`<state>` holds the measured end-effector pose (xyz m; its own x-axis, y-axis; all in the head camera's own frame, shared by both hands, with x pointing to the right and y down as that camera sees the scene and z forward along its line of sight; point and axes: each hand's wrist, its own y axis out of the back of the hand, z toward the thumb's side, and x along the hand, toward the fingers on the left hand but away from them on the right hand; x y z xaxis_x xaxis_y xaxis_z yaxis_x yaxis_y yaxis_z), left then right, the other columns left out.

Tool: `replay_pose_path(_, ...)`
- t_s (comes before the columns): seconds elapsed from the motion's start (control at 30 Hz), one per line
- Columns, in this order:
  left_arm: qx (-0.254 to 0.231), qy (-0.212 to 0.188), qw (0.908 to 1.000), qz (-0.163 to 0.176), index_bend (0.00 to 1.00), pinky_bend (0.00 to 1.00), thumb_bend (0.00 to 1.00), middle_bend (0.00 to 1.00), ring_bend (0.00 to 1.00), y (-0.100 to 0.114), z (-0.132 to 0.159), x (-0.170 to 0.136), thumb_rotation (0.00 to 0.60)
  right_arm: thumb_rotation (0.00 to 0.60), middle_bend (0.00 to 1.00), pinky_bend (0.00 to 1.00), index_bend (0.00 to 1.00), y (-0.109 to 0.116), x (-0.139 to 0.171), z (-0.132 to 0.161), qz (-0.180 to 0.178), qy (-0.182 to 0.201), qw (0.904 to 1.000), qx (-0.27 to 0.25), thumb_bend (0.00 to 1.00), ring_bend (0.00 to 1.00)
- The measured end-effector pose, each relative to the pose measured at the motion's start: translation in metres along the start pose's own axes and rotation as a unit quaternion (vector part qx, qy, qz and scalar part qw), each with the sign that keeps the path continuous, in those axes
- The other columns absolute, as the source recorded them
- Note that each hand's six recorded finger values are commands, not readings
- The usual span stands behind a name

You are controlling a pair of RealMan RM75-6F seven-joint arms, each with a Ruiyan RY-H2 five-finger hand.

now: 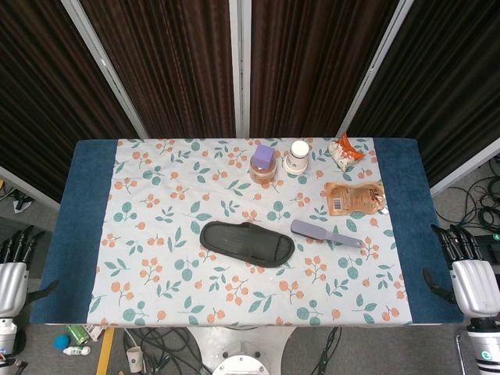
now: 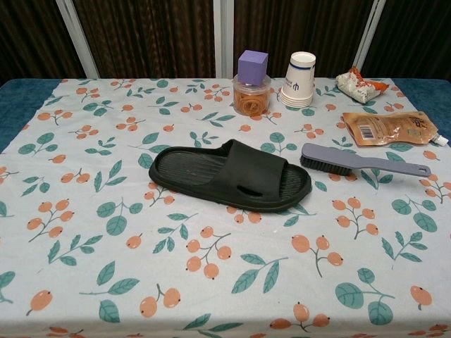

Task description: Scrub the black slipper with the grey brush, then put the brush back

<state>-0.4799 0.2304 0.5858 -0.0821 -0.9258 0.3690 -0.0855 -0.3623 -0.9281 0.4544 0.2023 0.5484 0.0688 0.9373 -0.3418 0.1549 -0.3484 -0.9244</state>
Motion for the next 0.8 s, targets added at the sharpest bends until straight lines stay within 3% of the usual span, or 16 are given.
replay_pose_path(0.33,-0.002,0.000,1.0000,-0.006,0.17,0.12,0.13,0.15,0.05,-0.004,0.000,0.001,0.600,0.600,0.13,0.03,0.00,-0.006,-0.004,0.003,0.017,0.003,0.9998,0.004,0.27,0.00)
replay_pose_path(0.43,-0.005,-0.002,1.0000,-0.008,0.17,0.12,0.13,0.15,0.05,-0.006,0.001,0.001,0.600,0.600,0.15,0.06,0.00,-0.012,-0.011,0.007,0.031,0.007,0.9995,0.006,0.21,0.02)
replay_pose_path(0.6,-0.007,-0.005,0.9999,-0.011,0.17,0.12,0.13,0.15,0.05,-0.008,0.000,0.001,0.600,0.600,0.26,0.18,0.07,-0.035,-0.039,0.021,0.078,0.017,0.9966,0.016,0.07,0.14)
replay_pose_path(0.8,-0.011,-0.005,0.9998,-0.015,0.17,0.12,0.13,0.15,0.05,-0.012,-0.003,0.000,0.600,0.600,0.27,0.19,0.11,-0.080,-0.086,0.049,0.160,0.027,0.9866,0.011,0.02,0.15)
